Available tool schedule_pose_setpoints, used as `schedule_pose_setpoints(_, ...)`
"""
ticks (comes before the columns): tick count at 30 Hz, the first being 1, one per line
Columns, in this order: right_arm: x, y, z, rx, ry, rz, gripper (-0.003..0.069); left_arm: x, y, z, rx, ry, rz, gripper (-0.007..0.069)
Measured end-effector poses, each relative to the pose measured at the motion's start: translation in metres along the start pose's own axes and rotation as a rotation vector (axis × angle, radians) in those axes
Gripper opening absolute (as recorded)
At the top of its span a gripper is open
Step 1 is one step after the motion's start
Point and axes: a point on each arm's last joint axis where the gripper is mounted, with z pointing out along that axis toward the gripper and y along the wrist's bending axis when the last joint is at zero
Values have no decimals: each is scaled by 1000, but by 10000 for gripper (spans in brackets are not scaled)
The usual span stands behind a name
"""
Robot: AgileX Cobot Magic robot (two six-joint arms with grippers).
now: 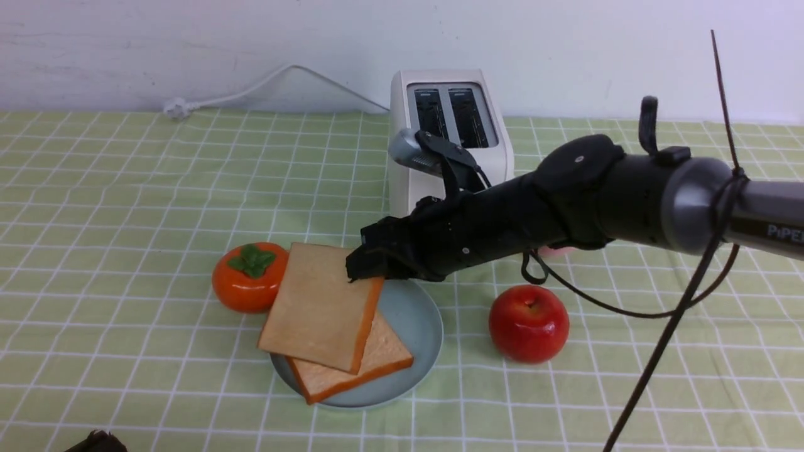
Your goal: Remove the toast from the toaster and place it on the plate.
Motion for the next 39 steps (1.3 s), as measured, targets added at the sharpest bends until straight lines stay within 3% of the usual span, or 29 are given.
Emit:
schedule_pose_setpoints(4, -7, -4, -17, 42, 2, -53, 437, 0, 0, 0, 0, 0, 0, 37)
schedule_pose_setpoints(9, -16, -1, -50, 96, 9, -91, 400, 0, 0, 0, 0, 0, 0, 39)
schedule_pose_setpoints(13, -14, 17, -90, 161, 91, -165, 277, 0, 0, 0, 0, 0, 0, 39)
schedule_pose_setpoints(16, -6, 42, -136, 248, 150, -230, 133, 0, 0, 0, 0, 0, 0, 39)
schedule_pose_setpoints(20, 6, 74, -183, 325, 146, -300, 17, 0, 0, 0, 4, 0, 0, 24)
schedule_pose_setpoints(25, 33, 115, -237, 347, 115, -333, -1, 0, -3, 0, 36, 5, 0, -13)
schedule_pose_setpoints(29, 65, 131, -263, 321, 85, -302, -1, 0, -4, 0, 42, 5, 0, -13)
schedule_pose_setpoints(39, 160, 103, -286, 280, 58, -117, 0, 1, -6, 0, 64, 8, 1, -13)
